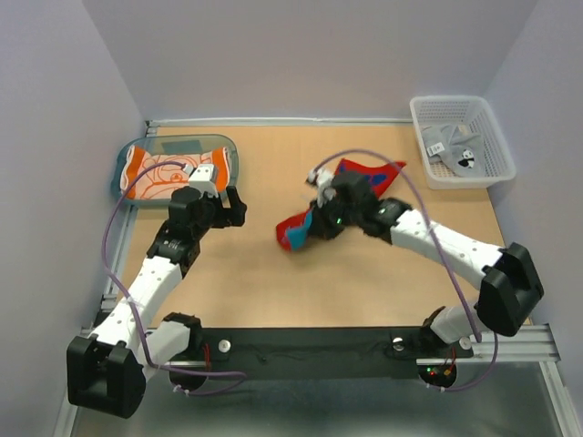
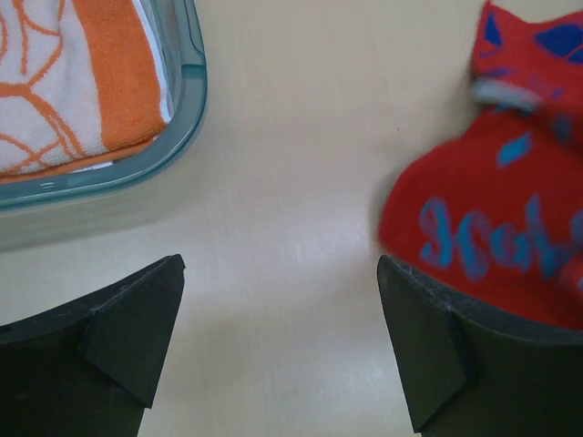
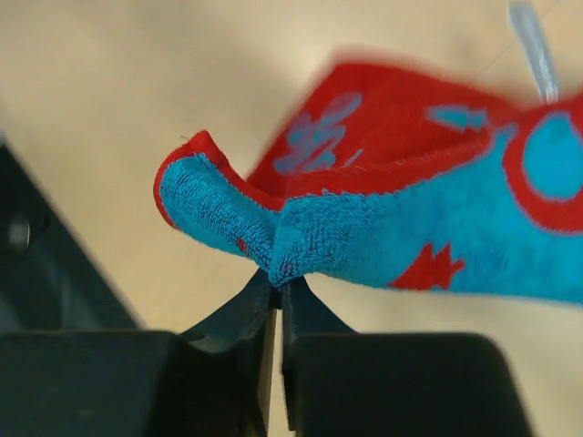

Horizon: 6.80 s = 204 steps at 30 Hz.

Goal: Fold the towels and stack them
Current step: Move the towel to the center of the board, then flatten out the crumpled towel

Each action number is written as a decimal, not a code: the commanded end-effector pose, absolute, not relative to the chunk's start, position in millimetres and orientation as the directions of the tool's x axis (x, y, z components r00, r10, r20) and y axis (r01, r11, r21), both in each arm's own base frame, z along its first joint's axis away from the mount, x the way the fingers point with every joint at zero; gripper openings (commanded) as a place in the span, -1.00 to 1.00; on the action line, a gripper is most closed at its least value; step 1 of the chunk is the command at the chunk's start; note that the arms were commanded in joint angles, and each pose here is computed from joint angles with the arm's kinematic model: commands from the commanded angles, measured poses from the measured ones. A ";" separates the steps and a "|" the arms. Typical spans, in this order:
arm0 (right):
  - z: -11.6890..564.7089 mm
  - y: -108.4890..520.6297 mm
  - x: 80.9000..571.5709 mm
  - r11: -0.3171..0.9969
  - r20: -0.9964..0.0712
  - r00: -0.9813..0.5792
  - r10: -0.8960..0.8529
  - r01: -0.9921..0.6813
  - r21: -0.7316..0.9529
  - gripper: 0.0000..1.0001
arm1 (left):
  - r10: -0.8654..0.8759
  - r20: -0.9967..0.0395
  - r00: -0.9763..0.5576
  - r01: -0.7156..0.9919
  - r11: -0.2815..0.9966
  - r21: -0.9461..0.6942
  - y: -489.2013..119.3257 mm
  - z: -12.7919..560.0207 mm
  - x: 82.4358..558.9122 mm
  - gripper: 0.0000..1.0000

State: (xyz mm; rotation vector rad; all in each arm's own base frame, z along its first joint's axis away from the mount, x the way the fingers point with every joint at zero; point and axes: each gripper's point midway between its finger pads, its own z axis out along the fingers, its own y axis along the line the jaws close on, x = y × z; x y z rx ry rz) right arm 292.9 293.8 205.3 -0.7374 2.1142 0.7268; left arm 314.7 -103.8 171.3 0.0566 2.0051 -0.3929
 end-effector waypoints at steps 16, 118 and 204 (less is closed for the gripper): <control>172.3 171.2 332.6 0.976 -0.763 -0.644 -0.049 -0.193 0.100 0.45 | -0.115 -0.858 -0.501 0.368 0.868 -0.332 -192.1 187.6 315.4 0.97; 201.8 38.0 444.8 0.943 -0.856 -0.414 0.309 0.250 0.219 0.43 | -0.016 -0.824 -0.566 0.556 0.730 -0.397 -453.7 258.7 349.8 -0.91; 30.9 157.5 336.7 0.973 -0.466 -0.884 -0.039 -0.140 0.184 -0.07 | 0.024 -0.585 -0.811 0.139 0.978 -0.154 -300.3 56.3 342.7 -0.04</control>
